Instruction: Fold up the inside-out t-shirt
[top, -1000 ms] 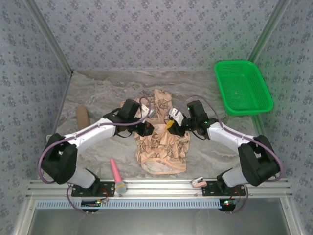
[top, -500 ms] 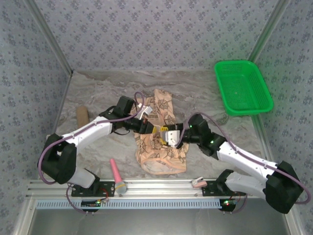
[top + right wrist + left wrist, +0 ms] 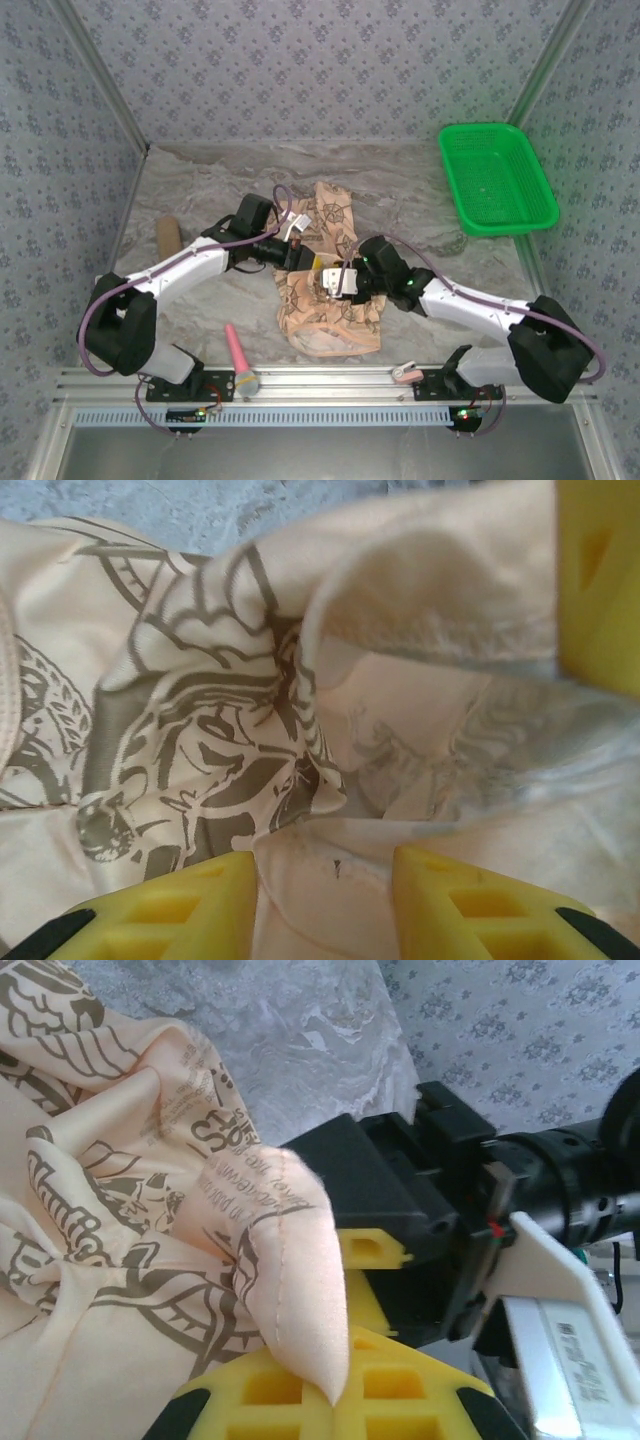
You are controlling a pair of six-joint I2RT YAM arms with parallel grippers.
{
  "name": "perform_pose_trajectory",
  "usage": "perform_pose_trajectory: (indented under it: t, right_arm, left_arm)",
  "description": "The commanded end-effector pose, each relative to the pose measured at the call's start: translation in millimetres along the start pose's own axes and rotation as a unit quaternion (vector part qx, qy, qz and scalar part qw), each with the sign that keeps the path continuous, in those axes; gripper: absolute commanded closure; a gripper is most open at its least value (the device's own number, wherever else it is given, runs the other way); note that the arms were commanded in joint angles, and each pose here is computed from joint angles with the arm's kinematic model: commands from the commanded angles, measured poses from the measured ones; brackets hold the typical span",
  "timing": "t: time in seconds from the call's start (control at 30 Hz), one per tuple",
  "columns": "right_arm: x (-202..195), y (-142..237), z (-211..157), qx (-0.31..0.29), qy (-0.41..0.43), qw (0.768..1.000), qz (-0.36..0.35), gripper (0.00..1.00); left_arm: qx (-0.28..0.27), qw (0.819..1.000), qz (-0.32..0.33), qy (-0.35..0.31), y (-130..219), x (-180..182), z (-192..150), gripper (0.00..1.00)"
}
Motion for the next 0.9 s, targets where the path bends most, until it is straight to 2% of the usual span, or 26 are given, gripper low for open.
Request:
perform_pose_trajectory:
  t: [0.0,0.2,0.37,0.57,0.77,0.87]
  right_arm:
    - [-11,-9,9,-0.012,-0.032,0.999,-0.009,0.59]
    - [-12,-23,16,-0.035,-0.057,0.998,-0.008,0.61]
    - [6,-20,30,-0.086,-0.045,0.994,0.041,0.62]
    - [28,-5,27,-0.109,-0.031,0.988,0.101,0.62]
    - [3,-21,15,-0.064,-0.042,0.997,0.001,0.64]
    - [5,-35,18,-0.055,-0.047,0.997,0.017,0.65]
  left_arm:
    - [0.001,0.999,-0.032,-0.011,1,-11,3,0.98]
    - [-0.009,0.999,-0.037,-0.01,2,-14,6,0.97]
    - [-0.021,0.999,-0.024,-0.002,5,-8,11,0.97]
    - [-0.031,1.0,-0.004,-0.001,7,1,11,0.97]
    - [-0.03,0.999,-0.012,-0.001,6,2,12,0.97]
    - [-0.03,0.999,-0.013,0.004,6,1,15,0.97]
Point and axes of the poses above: each hand's point on the last joint's axis, 136 mm out from that joint toward the fingers, its own y axis back along the fingers, its own x axis along the line the jaws close on, z = x × y, the point moved 3 cm from there along y, back along the fingers, and after that the axes turned 11 degrees about y, right-handed, at the moved point
